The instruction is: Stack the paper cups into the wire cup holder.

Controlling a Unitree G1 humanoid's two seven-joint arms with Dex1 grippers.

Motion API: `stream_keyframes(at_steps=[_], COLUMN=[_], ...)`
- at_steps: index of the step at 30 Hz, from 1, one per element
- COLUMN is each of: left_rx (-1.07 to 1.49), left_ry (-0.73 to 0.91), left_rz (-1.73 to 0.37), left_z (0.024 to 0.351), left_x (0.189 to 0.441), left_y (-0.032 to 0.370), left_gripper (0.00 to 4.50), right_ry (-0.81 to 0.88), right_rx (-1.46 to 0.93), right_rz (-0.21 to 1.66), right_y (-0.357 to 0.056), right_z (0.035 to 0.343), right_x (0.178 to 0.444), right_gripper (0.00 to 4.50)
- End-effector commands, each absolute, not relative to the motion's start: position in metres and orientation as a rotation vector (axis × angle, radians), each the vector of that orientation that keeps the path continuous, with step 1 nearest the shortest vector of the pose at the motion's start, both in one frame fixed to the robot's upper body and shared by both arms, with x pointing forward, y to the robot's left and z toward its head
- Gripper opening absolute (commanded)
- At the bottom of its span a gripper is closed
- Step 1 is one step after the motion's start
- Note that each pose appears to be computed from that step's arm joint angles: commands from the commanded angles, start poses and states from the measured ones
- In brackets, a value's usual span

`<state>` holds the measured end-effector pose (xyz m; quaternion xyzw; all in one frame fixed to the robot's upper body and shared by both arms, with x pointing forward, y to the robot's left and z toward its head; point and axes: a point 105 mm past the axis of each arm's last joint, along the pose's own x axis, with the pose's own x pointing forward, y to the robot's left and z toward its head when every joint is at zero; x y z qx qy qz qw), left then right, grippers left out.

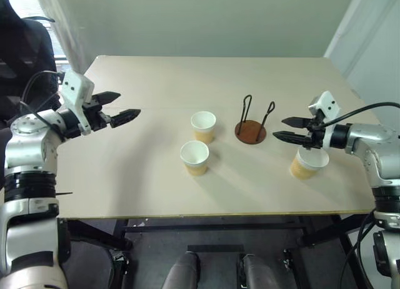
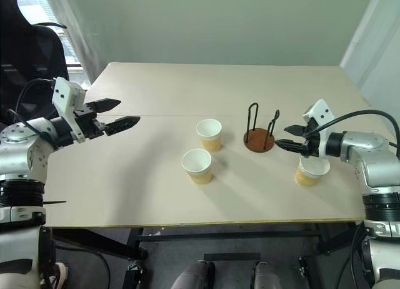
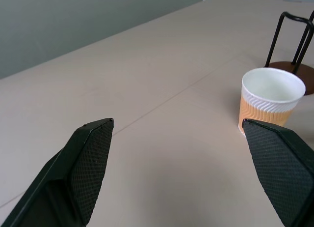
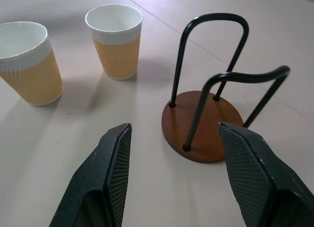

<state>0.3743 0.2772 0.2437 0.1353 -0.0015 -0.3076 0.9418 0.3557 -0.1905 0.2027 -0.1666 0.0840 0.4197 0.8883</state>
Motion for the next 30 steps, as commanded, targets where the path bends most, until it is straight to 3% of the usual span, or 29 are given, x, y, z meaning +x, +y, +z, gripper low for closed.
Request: stream_keyframes(at_steps=[1, 10, 22, 30], left_rx=[0.312, 0.329, 0.298, 0.329], left_ry=[-0.062, -0.124, -0.147, -0.139], left_rz=[-0.635, -0.745, -0.94, -1.024], left_z=[0.268, 0.296, 0.3, 0.287], left_x=[0.371, 0.377, 0.387, 0.386], left_y=[0.28, 0.251, 0.205, 0.18], left_gripper=[4.48, 4.48, 4.48, 4.48], right_ry=[0.122, 0.12, 0.154, 0.193], right_rx=[-0.386, -0.384, -0.393, -0.384], right_rz=[0.875, 0.852, 0.804, 0.814], right_y=[-0.19, -0.195, -0.21, -0.198], right_z=[0.216, 0.217, 0.218, 0.218], right_x=[0.353, 0.354, 0.343, 0.349], right_gripper=[2.81, 2.81, 2.81, 2.81])
